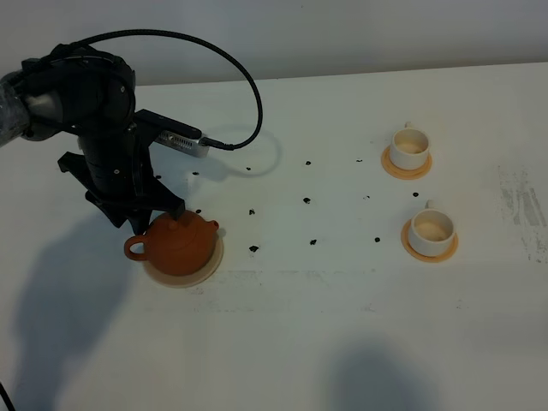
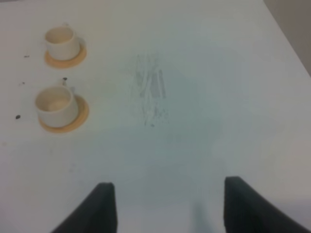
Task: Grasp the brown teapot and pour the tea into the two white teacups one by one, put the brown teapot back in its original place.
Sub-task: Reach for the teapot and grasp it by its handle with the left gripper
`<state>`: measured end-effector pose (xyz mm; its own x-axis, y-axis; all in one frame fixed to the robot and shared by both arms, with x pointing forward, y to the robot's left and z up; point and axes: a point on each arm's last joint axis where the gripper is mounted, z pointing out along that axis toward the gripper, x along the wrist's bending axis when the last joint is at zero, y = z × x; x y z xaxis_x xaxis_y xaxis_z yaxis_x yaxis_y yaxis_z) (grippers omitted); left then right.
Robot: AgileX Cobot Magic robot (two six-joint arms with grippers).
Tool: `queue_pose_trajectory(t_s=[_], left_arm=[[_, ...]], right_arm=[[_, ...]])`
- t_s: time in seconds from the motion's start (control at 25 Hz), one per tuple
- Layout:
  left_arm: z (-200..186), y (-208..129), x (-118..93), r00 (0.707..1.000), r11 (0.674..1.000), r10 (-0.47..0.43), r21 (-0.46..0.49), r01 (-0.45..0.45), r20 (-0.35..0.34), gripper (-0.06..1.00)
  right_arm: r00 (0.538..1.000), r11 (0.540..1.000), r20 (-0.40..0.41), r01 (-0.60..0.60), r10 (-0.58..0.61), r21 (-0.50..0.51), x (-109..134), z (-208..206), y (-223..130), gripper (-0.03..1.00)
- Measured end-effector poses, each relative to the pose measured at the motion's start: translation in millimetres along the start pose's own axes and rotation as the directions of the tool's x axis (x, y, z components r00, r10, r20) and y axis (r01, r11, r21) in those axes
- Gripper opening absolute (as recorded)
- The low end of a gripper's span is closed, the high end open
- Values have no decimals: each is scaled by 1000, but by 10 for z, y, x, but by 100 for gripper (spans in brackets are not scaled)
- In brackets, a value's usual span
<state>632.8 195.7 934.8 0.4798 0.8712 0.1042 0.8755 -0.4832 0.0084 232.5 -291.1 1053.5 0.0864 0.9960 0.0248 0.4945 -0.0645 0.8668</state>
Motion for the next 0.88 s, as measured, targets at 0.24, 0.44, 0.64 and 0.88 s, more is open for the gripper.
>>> queue_pose_trajectory(t_s=[0.24, 0.44, 0.64, 0.88], left_arm=[[-153, 11, 0, 1000, 998, -13, -65, 13, 6, 30], [-296, -46, 24, 1000, 995, -22, -97, 22, 2, 30], [-299, -269, 148, 999, 994, -48, -99, 48, 4, 30], [-431, -572, 322, 1000, 983, 2, -186, -2, 0, 30]], right_arm=[[1000, 1000, 0, 0, 0, 0, 0, 0, 0, 47], [1000, 1000, 0, 0, 0, 0, 0, 0, 0, 47], [1000, 1000, 0, 0, 0, 0, 0, 0, 0, 47], [1000, 1000, 0, 0, 0, 0, 0, 0, 0, 47]])
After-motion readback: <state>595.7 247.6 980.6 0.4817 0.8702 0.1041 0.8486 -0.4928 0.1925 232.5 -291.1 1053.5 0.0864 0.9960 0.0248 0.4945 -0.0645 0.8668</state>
